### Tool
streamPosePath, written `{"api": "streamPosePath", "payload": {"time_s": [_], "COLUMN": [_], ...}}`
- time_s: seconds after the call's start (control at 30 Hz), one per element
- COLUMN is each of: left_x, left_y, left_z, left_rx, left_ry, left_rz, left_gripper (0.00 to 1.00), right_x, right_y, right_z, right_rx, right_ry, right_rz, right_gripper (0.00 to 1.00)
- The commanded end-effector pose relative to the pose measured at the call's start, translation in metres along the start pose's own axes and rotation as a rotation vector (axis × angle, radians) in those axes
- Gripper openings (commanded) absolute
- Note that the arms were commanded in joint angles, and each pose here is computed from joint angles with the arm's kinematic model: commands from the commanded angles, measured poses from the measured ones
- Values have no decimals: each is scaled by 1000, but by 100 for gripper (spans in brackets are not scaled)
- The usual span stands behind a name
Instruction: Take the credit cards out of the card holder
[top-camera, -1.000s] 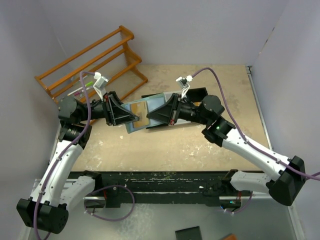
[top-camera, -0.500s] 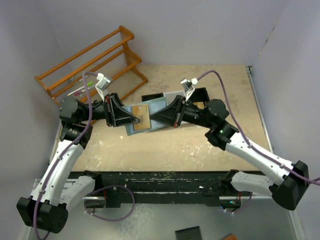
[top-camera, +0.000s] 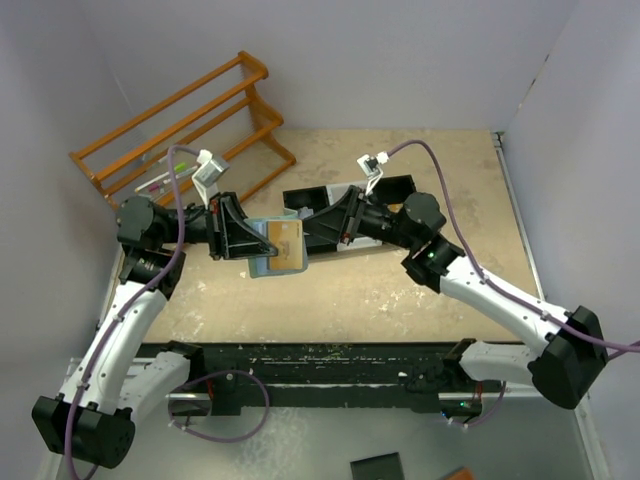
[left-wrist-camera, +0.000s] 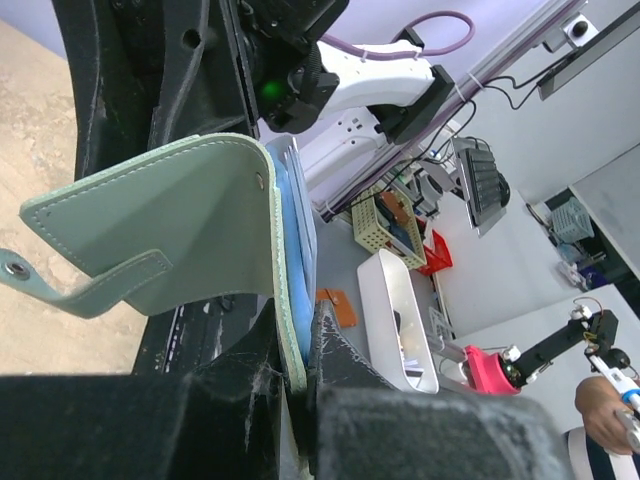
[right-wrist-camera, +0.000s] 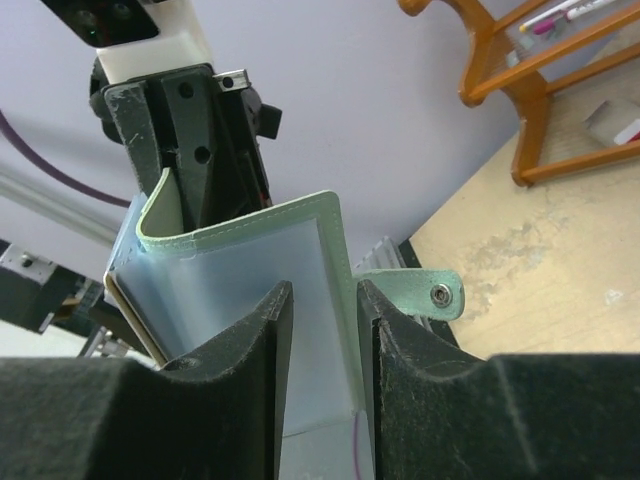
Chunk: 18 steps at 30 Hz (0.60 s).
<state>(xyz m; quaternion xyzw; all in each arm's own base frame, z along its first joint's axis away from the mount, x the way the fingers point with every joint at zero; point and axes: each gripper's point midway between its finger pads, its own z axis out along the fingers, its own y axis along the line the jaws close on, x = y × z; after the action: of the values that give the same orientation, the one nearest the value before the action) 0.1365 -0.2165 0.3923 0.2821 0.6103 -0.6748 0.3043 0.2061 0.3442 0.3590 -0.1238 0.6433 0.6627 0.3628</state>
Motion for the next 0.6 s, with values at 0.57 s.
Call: {"api": "streamPosePath", "payload": {"time_s": [0.57], "left_x": [-11], "left_y": [-2], "left_z": [2], "left_rx": [-57], "left_ry": [-36], "left_rz": [96], "left_gripper": [0], "right_x": [-31], "right_y": [64], "right_z": [-50], "right_rx": [9], "right_ry": [31], "right_rz": [-313], "right_gripper": [53]}}
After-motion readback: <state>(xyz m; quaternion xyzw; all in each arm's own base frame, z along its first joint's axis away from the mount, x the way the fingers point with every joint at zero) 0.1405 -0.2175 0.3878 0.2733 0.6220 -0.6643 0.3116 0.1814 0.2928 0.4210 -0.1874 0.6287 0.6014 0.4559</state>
